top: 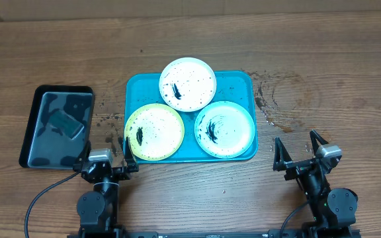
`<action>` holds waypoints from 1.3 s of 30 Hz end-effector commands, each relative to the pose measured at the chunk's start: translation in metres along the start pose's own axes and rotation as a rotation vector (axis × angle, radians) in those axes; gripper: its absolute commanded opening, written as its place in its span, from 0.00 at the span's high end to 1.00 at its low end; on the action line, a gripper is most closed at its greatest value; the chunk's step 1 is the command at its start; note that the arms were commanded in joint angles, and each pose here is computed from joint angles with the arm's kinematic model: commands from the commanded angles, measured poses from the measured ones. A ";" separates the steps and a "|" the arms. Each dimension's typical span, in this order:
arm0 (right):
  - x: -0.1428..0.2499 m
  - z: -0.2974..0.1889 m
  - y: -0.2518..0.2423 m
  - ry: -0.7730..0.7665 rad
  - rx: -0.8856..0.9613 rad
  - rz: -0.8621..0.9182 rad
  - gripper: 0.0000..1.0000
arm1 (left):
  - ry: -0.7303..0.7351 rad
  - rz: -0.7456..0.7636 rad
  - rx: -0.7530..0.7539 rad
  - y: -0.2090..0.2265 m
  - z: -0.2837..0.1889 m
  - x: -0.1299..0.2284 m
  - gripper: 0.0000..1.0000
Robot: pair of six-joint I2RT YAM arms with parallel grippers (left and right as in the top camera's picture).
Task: Clean dirty plates on tray and stack at the side
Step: 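Move the left gripper over the black water basin toward the sponge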
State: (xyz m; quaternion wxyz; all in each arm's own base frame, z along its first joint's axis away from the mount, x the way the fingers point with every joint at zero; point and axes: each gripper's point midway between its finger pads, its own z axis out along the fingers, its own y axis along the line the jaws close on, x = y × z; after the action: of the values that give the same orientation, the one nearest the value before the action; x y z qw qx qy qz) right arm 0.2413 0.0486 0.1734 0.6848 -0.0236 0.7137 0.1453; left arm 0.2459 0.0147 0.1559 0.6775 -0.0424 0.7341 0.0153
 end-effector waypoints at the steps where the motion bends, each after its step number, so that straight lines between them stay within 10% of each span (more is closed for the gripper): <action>1: 0.001 0.000 -0.003 -0.007 0.012 -0.007 0.00 | -0.010 0.013 0.043 -0.008 -0.001 -0.001 0.00; 16: 0.001 0.000 -0.003 -0.006 0.012 -0.007 0.00 | 0.163 -0.780 0.430 -0.075 -0.017 -0.004 0.00; 26: 0.001 0.000 -0.003 -0.006 0.012 -0.007 0.00 | -0.019 -0.613 0.560 -0.086 -0.030 -0.052 0.00; 31: 0.001 0.000 -0.003 -0.006 0.012 -0.007 0.00 | -0.125 -0.445 0.390 -0.060 -0.038 -0.108 0.00; 39: 0.001 0.000 -0.003 -0.007 0.012 -0.007 0.00 | 0.290 -0.319 -0.022 -0.011 -0.002 -0.099 0.00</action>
State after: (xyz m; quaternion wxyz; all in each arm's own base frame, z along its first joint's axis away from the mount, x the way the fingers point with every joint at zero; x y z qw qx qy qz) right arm 0.2413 0.0485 0.1732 0.6845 -0.0234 0.7141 0.1451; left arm 0.2304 -0.0179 0.2677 0.6221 -0.1385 0.7473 -0.1880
